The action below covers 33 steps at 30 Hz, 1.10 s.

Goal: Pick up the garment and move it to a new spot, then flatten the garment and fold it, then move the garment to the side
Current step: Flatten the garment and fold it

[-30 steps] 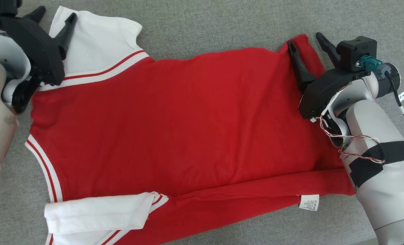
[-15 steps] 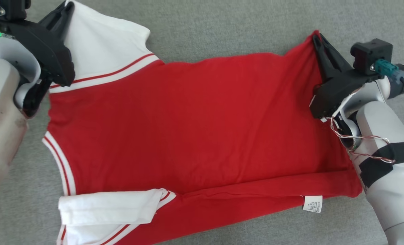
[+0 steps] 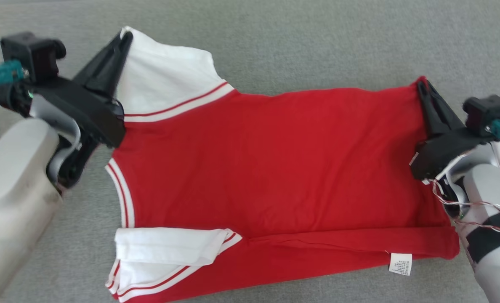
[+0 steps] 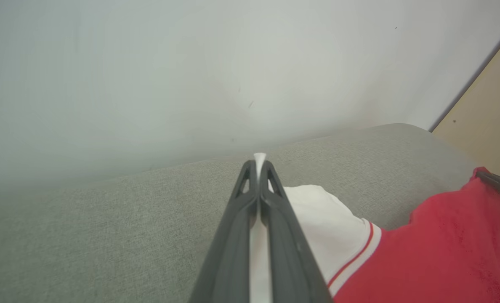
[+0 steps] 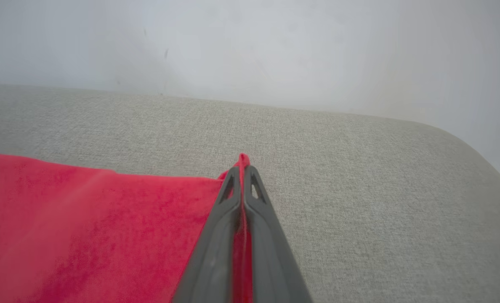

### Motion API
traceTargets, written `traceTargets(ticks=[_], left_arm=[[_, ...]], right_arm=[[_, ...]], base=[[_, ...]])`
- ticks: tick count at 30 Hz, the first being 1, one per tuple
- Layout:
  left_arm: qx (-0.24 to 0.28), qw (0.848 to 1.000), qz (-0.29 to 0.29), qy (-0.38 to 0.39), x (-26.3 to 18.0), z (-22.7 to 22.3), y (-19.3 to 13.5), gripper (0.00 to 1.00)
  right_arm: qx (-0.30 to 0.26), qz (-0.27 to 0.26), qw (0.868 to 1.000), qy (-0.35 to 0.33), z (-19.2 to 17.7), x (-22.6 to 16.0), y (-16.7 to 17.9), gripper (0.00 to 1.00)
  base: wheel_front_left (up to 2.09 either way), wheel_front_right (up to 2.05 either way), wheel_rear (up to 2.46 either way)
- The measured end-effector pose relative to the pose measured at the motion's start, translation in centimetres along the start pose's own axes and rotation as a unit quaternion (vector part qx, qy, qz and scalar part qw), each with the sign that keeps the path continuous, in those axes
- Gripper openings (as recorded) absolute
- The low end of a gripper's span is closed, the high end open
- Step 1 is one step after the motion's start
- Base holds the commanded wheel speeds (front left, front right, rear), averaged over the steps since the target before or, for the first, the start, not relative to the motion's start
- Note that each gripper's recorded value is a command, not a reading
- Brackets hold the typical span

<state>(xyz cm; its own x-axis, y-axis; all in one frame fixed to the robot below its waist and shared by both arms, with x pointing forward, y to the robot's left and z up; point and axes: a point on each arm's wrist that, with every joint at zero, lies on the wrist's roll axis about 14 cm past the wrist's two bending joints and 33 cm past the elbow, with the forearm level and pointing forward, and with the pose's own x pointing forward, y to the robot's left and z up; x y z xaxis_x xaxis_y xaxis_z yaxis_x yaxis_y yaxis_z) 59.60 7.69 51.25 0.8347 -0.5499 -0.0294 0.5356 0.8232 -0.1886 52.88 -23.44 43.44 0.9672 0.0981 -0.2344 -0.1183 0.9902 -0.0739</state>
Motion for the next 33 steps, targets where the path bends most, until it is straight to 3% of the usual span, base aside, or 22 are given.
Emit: traceTargets(ticks=[10,15,29,30,31,32,33], left_arm=[[-0.031,0.997,0.007,-0.070,-5.4,3.1,-2.9,0.00],[-0.043,0.996,0.009,-0.073,-8.8,1.9,-5.4,0.00],[-0.120,0.987,0.089,-0.054,-16.7,-2.9,-7.3,0.00],[-0.128,0.986,0.094,-0.049,-17.1,-3.4,-7.5,0.00],[-0.134,0.985,0.098,-0.047,-17.5,-3.8,-7.6,0.30],[-0.136,0.984,0.101,-0.046,-17.7,-4.0,-7.7,0.91],[-0.135,0.984,0.105,-0.047,-17.9,-4.0,-7.6,1.00]], right_arm=[[0.016,-0.005,0.999,-0.041,1.4,-1.9,0.1,0.00],[0.026,-0.009,0.998,-0.050,1.3,-3.6,0.1,0.00],[0.064,-0.030,0.995,-0.065,0.3,-8.4,-0.6,0.00],[0.065,-0.030,0.995,-0.063,0.1,-8.8,-0.5,0.22],[0.067,-0.029,0.995,-0.063,0.0,-9.1,-0.3,0.48],[0.070,-0.029,0.995,-0.065,0.0,-9.4,-0.2,1.00],[0.072,-0.029,0.995,-0.067,0.0,-9.6,-0.1,1.00]], base=[[0.00,0.00,0.00],[0.00,0.00,0.00],[0.00,0.00,0.00],[0.00,0.00,0.00],[0.00,0.00,0.00],[0.00,0.00,0.00],[0.00,0.00,0.00]])
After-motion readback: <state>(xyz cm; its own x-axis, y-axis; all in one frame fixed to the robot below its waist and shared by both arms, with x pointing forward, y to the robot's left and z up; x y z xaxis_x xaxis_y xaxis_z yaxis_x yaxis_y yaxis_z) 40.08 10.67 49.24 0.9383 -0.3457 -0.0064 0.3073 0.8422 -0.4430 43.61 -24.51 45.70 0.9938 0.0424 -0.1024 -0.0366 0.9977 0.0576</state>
